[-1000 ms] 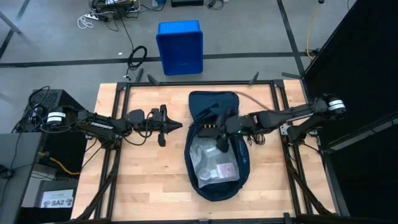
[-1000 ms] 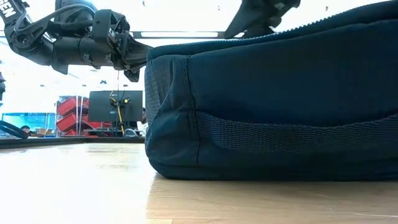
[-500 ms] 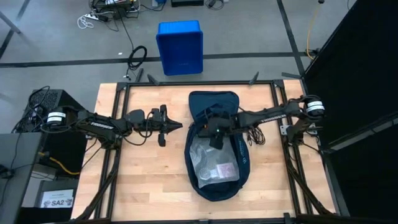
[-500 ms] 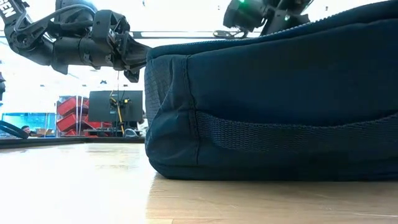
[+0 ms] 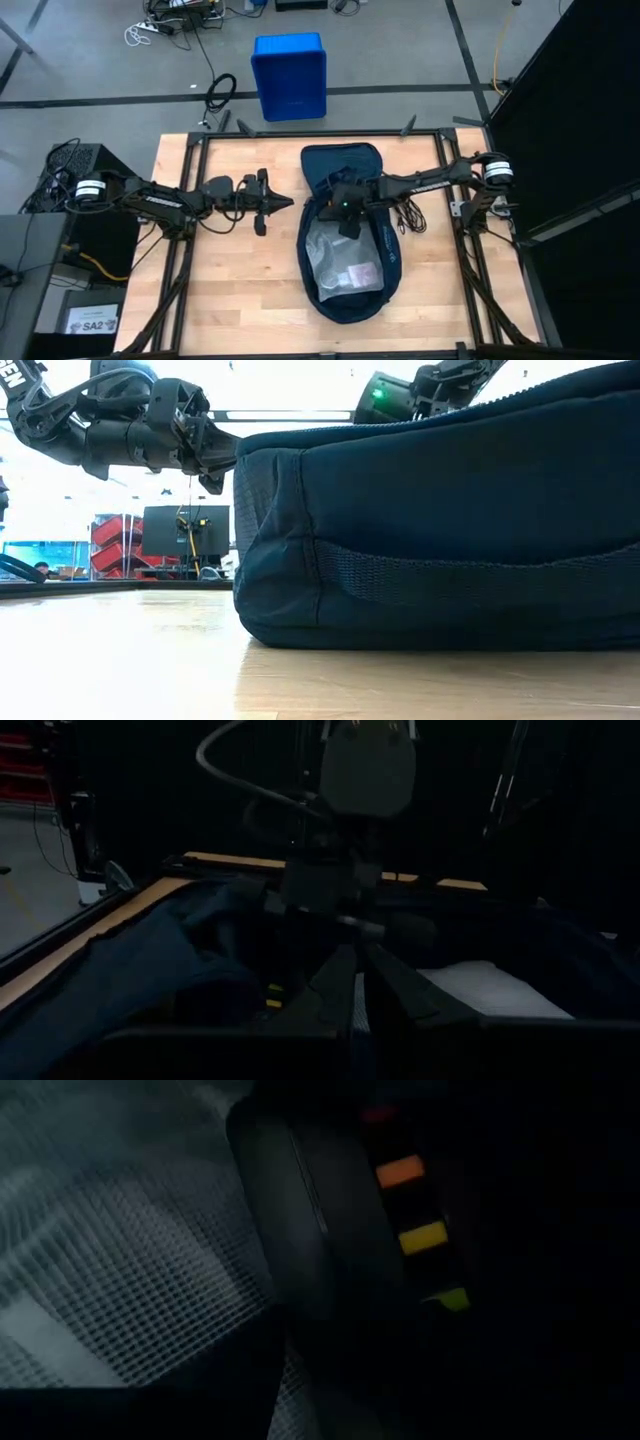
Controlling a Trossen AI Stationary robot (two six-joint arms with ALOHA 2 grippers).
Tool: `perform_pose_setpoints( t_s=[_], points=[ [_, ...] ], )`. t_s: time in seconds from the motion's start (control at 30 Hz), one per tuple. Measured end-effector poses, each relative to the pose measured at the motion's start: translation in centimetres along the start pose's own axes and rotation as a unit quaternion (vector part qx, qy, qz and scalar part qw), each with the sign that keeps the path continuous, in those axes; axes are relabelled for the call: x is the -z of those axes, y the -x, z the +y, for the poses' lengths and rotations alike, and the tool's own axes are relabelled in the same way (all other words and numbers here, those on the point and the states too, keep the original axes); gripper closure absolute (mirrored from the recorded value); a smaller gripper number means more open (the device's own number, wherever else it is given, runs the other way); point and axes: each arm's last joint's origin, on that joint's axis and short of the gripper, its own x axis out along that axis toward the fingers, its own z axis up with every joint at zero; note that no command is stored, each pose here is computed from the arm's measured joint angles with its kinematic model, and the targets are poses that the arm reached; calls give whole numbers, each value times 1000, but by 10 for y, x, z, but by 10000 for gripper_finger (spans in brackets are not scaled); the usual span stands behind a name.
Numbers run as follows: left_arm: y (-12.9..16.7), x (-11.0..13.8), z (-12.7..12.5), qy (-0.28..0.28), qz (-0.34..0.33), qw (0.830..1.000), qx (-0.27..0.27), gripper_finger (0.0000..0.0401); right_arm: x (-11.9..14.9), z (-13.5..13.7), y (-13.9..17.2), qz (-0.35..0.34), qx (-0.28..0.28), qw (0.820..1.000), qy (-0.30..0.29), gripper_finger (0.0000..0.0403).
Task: Unpack backpack
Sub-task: Remove the black portable pill from the backpack
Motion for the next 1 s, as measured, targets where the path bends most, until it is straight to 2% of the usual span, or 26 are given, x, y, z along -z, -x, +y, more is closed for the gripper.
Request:
perform_pose_setpoints(
  t_s=[0.17, 0.27, 0.37, 0.7, 1.0],
  points=[
    [0, 0, 0, 0, 0, 1000, 0, 401, 3, 1, -10, 17, 9, 1000, 5, 162],
    [0, 0, 0, 0, 0, 1000, 0, 401, 3, 0, -9, 16, 11, 1000, 3, 169],
    [0, 0, 0, 0, 0, 1000, 0, 401, 3, 0, -8, 16, 12, 1000, 3, 211],
    [0, 0, 0, 0, 2, 1000, 0, 401, 1, 1, -4, 16, -1, 1000, -9, 391],
    [0, 0, 0, 3, 1, 1000, 0, 401, -9, 11, 5, 19, -46, 999, -7, 393]
  ],
)
